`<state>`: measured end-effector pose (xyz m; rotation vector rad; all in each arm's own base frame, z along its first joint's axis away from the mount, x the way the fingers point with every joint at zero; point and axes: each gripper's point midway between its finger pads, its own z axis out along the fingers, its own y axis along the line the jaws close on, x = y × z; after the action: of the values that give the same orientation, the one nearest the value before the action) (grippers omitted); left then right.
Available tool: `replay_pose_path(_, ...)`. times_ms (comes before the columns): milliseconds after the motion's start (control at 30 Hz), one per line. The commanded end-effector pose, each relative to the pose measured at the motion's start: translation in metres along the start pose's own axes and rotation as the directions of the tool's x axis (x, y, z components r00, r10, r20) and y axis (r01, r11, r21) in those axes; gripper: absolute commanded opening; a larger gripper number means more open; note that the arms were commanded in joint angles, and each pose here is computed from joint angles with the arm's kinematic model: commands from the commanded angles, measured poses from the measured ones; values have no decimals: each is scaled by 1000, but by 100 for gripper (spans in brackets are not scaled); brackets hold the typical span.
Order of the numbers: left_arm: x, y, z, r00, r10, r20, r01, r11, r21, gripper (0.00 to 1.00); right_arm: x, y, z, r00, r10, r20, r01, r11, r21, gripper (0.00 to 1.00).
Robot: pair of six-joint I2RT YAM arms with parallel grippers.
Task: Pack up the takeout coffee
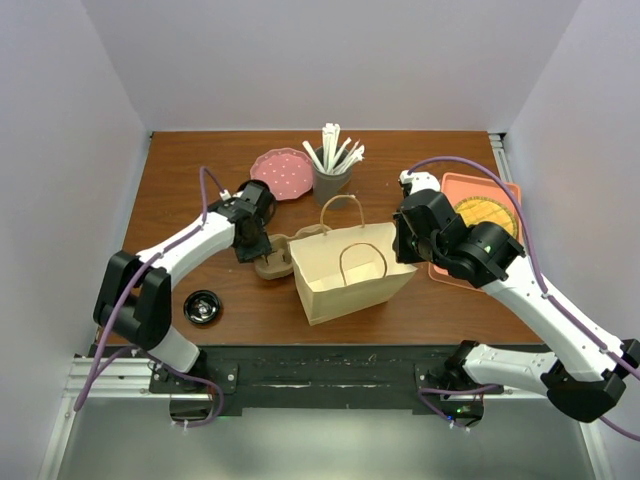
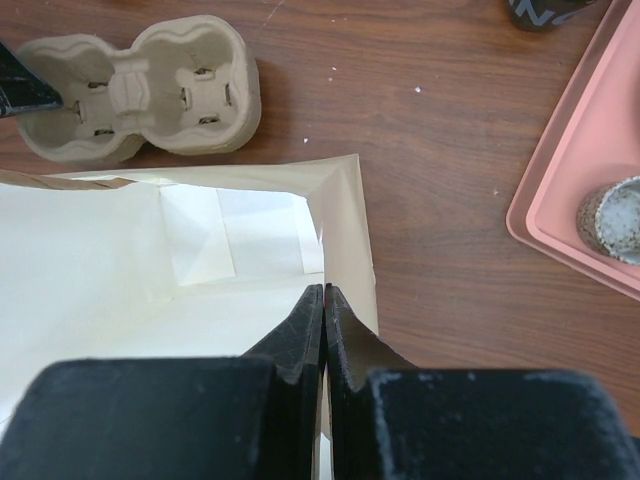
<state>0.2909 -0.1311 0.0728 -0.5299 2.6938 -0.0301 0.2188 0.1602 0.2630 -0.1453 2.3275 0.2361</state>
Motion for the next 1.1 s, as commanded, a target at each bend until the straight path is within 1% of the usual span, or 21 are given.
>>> replay_pose_path(0, -11, -9, 11, 999, -11, 42, 10, 999, 33, 39, -9, 3, -5, 998, 43, 35, -42, 999, -18, 2)
replay_pose_path(33, -11, -6, 13, 999, -15, 36, 14, 1000, 19, 35, -10, 2, -5, 998, 43, 38, -43, 999, -17, 2)
replay_pose_path(100, -13, 1, 12, 999, -22, 32, 22, 1000, -17, 33, -10, 2, -5, 998, 48, 40, -48, 999, -16, 2)
replay_pose_path(233, -23, 28, 11, 994, -102, 47, 104, 993, -47, 27, -10, 3, -2, 998, 52, 39, -51, 999, -12, 2)
replay_pose_path(300, -33, 42, 8, 988, -144, 63, 148, 988, -53, 27, -10, 5, 0, 998, 53, 38, -52, 998, -18, 2)
replay_pose_path(400, -41, 60, 6, 981, -174, 80, 180, 981, -75, 27, -11, 8, 2, 998, 58, 37, -57, 998, -24, 2)
replay_pose_path(633, -50, 107, 8, 974, -208, 91, 220, 963, -157, 27, -14, 13, 7, 997, 68, 40, -67, 997, -31, 2)
replay_pose_path(733, -54, 121, 3, 968, -224, 114, 242, 954, -177, 34, -21, 20, 9, 991, 121, 47, -119, 992, -42, 2)
replay_pose_path(767, -56, 122, 1, 966, -226, 124, 246, 954, -174, 41, -23, 24, 10, 989, 138, 49, -136, 989, -52, 2)
replay_pose_path(833, -62, 125, -6, 965, -226, 135, 247, 952, -178, 48, -29, 29, 6, 979, 199, 54, -195, 978, -73, 1)
replay_pose_path(867, -65, 125, -10, 967, -214, 138, 237, 955, -179, 54, -29, 30, 5, 975, 216, 57, -211, 974, -77, 1)
replay_pose_path(933, -71, 131, -24, 969, -203, 141, 231, 946, -226, 60, -30, 30, 0, 965, 253, 62, -247, 965, -88, 1)
replay_pose_path(967, -74, 132, -29, 969, -202, 143, 233, 942, -243, 65, -30, 29, -1, 965, 255, 63, -249, 964, -91, 2)
replay_pose_path(1000, -80, 132, -40, 968, -201, 150, 234, 940, -249, 66, -29, 29, -4, 964, 259, 63, -252, 963, -97, 3)
replay_pose_path(1067, -89, 123, -54, 962, -213, 170, 246, 948, -200, 67, -26, 28, -5, 964, 263, 51, -257, 962, -95, 3)
